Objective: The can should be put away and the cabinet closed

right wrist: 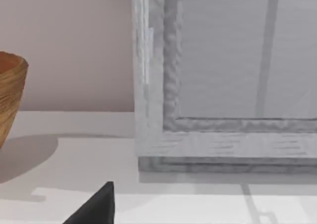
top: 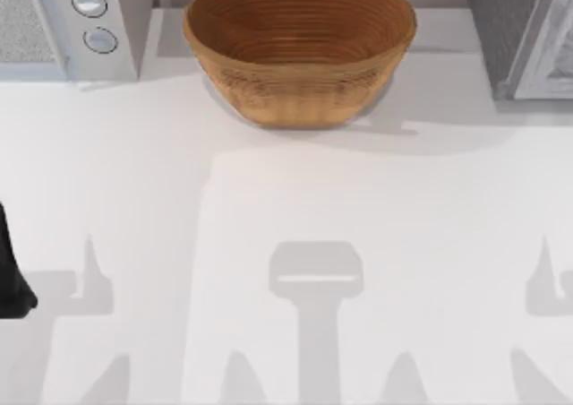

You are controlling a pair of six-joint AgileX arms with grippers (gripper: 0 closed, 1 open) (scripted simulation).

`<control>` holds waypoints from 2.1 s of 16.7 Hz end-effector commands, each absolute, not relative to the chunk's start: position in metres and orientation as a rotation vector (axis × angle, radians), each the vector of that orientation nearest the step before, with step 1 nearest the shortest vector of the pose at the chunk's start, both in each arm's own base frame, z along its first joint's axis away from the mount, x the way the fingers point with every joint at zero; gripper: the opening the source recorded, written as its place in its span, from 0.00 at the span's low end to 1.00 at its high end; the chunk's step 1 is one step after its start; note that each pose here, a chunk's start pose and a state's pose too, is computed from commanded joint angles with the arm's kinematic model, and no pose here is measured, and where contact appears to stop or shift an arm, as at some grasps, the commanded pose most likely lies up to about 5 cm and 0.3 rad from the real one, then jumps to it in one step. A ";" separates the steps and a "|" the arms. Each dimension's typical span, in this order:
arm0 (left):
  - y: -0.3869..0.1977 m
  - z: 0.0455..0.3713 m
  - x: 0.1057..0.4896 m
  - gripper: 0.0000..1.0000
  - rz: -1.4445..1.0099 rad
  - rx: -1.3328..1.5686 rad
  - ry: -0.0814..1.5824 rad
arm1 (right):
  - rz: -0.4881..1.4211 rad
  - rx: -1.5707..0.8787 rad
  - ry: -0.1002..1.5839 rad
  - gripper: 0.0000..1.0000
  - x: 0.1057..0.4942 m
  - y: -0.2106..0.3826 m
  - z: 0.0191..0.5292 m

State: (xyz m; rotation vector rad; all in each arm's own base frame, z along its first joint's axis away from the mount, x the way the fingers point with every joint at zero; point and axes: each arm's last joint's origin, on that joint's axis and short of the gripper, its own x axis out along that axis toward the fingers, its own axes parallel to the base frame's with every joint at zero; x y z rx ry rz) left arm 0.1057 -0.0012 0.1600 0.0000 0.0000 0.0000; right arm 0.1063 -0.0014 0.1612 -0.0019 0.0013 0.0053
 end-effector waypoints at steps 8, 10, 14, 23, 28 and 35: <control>-0.001 0.160 0.106 1.00 0.000 0.000 0.000 | 0.012 -0.003 0.004 1.00 0.131 -0.027 0.186; -0.001 0.160 0.106 1.00 0.000 0.000 0.000 | -0.007 -0.012 -0.018 1.00 0.137 -0.039 0.195; -0.001 0.160 0.106 1.00 0.000 0.000 0.000 | 0.007 -0.030 -0.032 1.00 0.151 -0.062 0.204; -0.001 0.160 0.106 1.00 0.000 0.000 0.000 | -0.025 0.005 0.006 1.00 0.166 -0.141 0.187; -0.001 0.160 0.106 1.00 0.000 0.000 0.000 | -0.018 0.018 0.015 1.00 0.158 -0.189 0.164; -0.001 0.160 0.106 1.00 0.000 0.000 0.000 | 0.003 -0.001 0.005 1.00 0.154 -0.201 0.160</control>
